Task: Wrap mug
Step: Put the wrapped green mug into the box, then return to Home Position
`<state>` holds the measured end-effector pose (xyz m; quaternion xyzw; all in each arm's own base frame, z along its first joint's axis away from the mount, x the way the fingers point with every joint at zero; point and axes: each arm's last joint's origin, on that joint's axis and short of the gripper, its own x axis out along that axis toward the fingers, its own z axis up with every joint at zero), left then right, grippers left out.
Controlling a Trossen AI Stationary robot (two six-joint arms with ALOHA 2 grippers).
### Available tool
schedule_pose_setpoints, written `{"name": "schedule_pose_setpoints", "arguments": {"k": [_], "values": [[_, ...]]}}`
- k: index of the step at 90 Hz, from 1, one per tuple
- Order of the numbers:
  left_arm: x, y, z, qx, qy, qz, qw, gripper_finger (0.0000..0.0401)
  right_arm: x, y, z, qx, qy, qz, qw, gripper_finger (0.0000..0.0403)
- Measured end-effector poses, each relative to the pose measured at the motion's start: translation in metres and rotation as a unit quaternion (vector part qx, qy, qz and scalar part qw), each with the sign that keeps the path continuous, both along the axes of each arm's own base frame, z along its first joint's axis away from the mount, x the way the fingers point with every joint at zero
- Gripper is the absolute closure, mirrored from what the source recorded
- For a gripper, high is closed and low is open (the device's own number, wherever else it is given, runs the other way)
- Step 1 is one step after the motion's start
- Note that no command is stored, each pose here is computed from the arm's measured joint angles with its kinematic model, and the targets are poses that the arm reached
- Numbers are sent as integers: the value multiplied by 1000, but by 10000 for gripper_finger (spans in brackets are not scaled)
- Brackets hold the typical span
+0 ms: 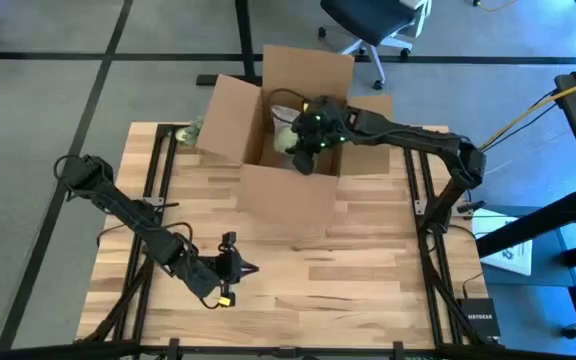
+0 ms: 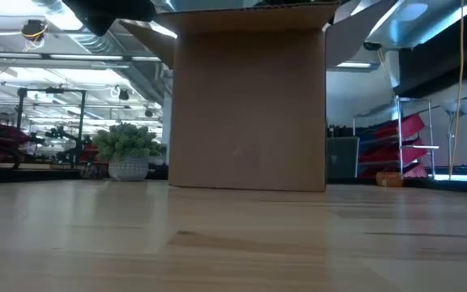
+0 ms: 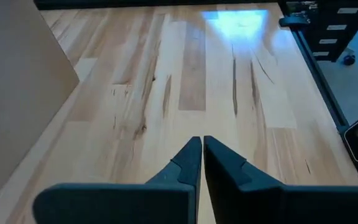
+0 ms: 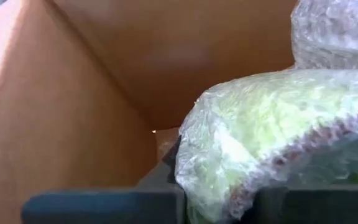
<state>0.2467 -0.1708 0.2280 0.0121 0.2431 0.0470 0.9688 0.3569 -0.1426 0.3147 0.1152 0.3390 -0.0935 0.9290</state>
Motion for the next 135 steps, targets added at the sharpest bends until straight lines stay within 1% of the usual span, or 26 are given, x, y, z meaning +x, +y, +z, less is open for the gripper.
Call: {"name": "schedule_pose_setpoints", "arguments": {"k": [14,22,28,35,51,63,81,90,102,121,135], "values": [[0,0,0,-1,0,1,1000,401,1,-7,17,-26,-15,-62,998,391],[0,0,0,-1,0,1,1000,401,-3,-15,18,-36,-14,-90,995,395],[0,0,0,-1,0,1,1000,401,-2,-19,11,-30,4,-98,995,395],[0,0,0,-2,0,1,1000,401,1,-21,-4,-28,34,-104,994,394],[0,0,0,-5,-1,2,1000,401,4,-22,-37,-18,91,-102,990,378],[0,0,0,-3,0,1,1000,401,6,-23,-57,-12,117,-107,987,346],[1,1,0,-3,0,3,1000,401,4,-22,-62,-12,130,-110,985,265],[1,1,0,-4,0,4,1000,401,1,-21,-51,-14,130,-107,986,232],[1,1,0,-2,2,4,1000,401,-5,-14,-21,-11,122,-73,990,206],[4,7,-1,0,4,14,1000,401,-23,9,25,-34,109,-32,993,199],[7,11,-1,7,4,19,1000,401,-41,35,55,-53,75,-2,996,198]]}}
